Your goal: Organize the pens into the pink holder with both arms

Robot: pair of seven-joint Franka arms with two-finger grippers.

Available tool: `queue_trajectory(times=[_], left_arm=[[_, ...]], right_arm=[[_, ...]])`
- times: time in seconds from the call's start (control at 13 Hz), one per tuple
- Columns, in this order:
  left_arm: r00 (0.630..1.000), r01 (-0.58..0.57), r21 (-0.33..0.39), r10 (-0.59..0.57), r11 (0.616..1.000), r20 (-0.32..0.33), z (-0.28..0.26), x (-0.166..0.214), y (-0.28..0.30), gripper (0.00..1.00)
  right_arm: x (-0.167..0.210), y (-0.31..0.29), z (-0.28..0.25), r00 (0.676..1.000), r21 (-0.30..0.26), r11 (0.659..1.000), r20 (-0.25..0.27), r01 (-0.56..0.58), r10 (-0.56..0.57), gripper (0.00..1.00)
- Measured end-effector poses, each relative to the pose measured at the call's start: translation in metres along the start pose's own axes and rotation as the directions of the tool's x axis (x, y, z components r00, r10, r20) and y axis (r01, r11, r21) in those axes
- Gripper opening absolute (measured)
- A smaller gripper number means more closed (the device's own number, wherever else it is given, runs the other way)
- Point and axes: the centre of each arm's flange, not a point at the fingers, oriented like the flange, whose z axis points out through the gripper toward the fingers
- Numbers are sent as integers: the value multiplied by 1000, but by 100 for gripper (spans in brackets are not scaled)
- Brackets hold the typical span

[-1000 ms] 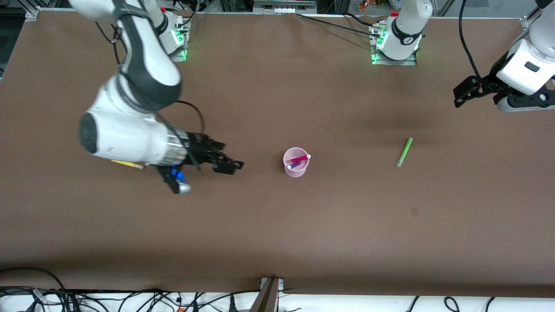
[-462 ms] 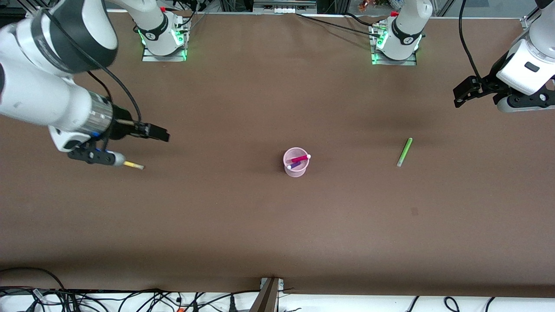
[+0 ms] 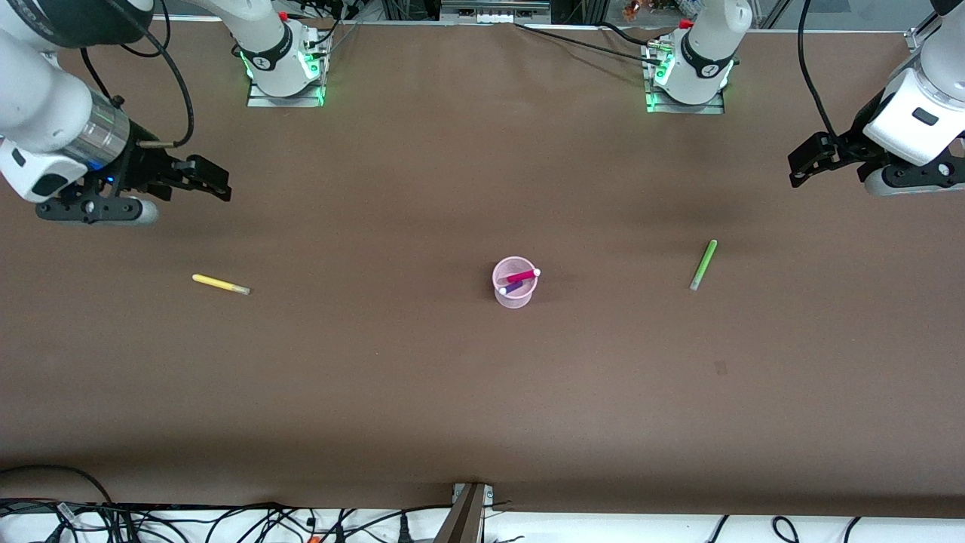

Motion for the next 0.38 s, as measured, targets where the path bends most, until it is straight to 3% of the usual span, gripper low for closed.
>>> queue_trajectory(times=[0.38], left_arm=[[1000,0,0,0,1000,0,0,0,0,100]], right_arm=[[-5,-6,-4,997,-30,997,-25,70,-71,100]])
